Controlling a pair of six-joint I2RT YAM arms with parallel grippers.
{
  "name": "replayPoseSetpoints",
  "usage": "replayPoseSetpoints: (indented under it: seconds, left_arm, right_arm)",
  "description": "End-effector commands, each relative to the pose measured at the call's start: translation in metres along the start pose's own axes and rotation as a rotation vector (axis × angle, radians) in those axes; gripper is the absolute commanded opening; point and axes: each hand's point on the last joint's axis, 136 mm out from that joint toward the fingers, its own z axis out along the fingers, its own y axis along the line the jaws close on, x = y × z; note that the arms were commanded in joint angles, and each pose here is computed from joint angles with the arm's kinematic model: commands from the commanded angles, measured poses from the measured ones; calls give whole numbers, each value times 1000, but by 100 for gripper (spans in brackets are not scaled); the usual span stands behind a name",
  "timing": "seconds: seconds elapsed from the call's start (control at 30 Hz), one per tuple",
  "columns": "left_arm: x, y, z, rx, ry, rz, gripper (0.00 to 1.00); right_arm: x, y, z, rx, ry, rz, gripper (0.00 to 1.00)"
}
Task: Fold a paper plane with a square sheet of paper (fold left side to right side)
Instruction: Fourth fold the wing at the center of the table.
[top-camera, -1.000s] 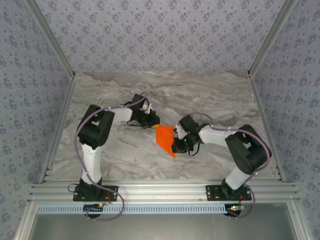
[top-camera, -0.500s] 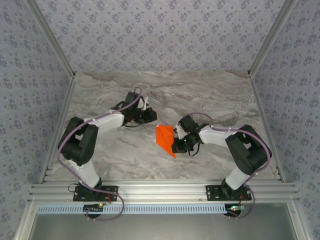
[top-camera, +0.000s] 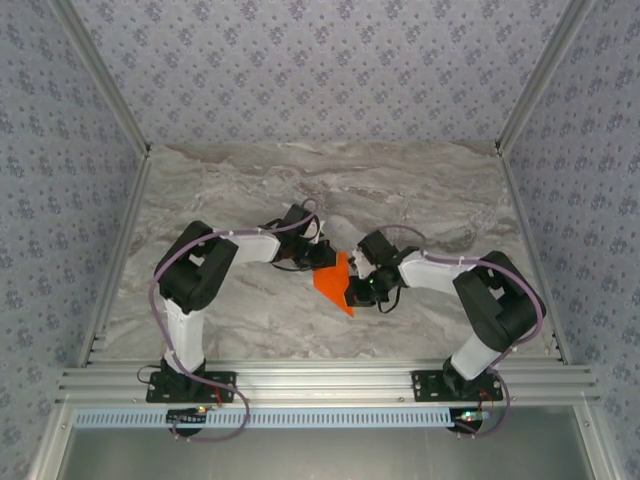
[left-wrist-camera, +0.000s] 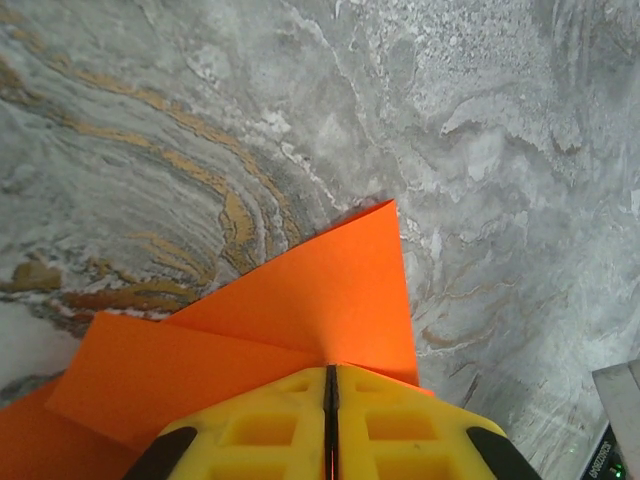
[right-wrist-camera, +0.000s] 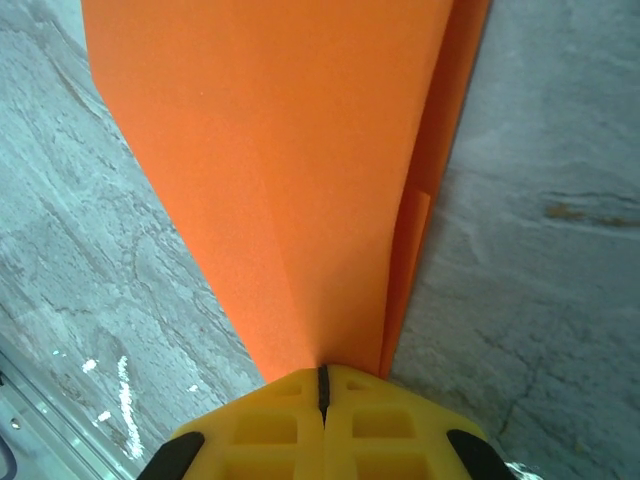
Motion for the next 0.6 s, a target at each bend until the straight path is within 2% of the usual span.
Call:
replayPoseSetpoints:
  seconds: [0.0,0.13,0.3,0.43,0.57]
  left_arm:
    - [6,24,7,-84,3,-13,9]
    - [10,27,5,-88,0,-21,9]
    - [13,28,5,-83,1,-24,9]
    - [14,26,6,-75,0,-28,9]
    - [14,27,7,-71,2,-32,9]
  right_arm:
    - [59,-61,-3,256,173,98,0]
    - [39,-39,-19,202,90,65,0]
    - [-2,7,-41,57,-64,45,0]
    - [-38,33,-47,-47,-194,71,0]
    - [-64,45,-41,-123,-265,149,0]
